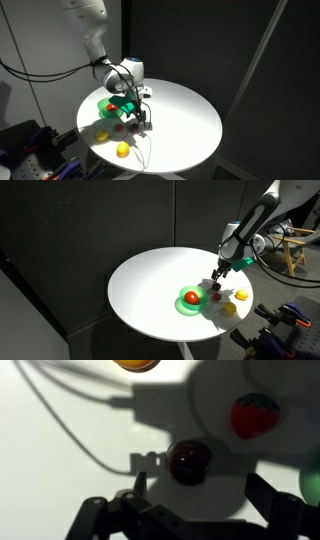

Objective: Put the brown object in the bowl

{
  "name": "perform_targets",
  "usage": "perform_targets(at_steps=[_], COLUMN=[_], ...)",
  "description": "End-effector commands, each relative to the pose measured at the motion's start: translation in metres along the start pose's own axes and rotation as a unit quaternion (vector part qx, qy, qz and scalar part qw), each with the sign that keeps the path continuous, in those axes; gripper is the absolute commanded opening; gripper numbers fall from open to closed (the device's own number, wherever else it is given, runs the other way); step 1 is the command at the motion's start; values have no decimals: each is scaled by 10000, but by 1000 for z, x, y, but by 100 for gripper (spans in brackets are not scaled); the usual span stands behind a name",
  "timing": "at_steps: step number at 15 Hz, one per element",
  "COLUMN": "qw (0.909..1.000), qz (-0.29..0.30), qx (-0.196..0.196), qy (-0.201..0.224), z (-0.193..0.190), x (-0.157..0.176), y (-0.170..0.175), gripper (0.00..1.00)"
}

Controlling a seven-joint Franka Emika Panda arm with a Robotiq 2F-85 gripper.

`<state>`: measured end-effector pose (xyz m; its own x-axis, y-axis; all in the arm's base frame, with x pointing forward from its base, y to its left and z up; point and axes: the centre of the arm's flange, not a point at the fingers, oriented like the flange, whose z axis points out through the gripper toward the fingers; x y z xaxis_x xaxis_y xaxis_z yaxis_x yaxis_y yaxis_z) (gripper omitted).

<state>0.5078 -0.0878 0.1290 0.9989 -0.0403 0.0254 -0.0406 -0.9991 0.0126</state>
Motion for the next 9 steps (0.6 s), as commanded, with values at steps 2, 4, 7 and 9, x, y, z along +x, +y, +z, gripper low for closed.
perform_targets(at_steps=[2,4,7,9], qw=[9999,9999,10000,10000], qz=[88,95,79,74], qx=[-7,-13,-13,-10], qy=[64,59,-29,-39], z=[12,14,14,15], x=[11,13,6,5], y=[11,13,10,9], gripper=[100,100,100,100])
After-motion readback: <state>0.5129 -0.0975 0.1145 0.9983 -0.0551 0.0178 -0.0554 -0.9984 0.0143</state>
